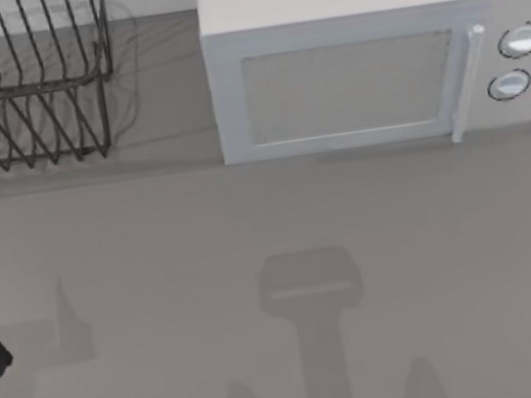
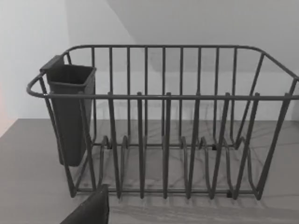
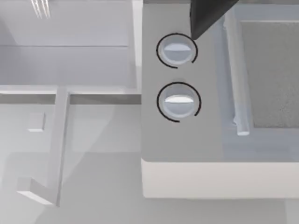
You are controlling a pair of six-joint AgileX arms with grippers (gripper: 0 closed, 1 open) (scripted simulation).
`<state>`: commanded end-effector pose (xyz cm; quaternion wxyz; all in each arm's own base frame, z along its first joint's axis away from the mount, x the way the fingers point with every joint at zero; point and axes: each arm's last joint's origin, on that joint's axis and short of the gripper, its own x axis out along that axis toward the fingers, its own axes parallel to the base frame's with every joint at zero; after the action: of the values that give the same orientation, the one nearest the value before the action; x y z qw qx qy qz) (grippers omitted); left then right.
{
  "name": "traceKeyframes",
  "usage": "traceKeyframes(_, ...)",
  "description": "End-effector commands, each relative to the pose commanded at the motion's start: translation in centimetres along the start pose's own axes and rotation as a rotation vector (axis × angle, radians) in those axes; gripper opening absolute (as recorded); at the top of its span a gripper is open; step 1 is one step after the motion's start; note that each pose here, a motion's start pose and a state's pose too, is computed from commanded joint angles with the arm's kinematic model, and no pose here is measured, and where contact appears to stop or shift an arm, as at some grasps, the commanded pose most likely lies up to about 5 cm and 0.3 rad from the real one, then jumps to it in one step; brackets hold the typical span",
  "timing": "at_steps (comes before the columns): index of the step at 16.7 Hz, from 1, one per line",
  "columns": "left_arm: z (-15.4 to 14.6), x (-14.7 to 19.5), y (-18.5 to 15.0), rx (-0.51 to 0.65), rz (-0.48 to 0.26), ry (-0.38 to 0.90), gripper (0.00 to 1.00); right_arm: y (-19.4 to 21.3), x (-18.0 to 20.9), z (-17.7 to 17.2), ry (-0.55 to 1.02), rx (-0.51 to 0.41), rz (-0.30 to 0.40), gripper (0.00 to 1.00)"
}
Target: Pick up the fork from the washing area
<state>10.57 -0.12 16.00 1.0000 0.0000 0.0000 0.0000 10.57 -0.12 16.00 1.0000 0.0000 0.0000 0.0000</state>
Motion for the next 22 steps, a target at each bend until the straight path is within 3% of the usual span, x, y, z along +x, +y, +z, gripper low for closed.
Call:
traceKeyframes(5,0.0,0.0,0.0,0.0,0.0,0.0,1.0,-0.1,0.2,1.7,0.06,-0.009,-0.011,1.0)
traceKeyframes(11,0.0,0.0,0.0,0.0,0.0,0.0,1.0,-0.7,3.0,8.5,0.316,-0.041,-0.049,1.0)
traceKeyframes(17,0.0,0.0,0.0,0.0,0.0,0.0,1.0,-2.5,12.3,14.7,0.686,-0.066,-0.079,1.0)
traceKeyframes(22,0.0,0.0,0.0,0.0,0.0,0.0,1.0,-5.6,23.1,14.4,1.016,-0.063,-0.08,1.0)
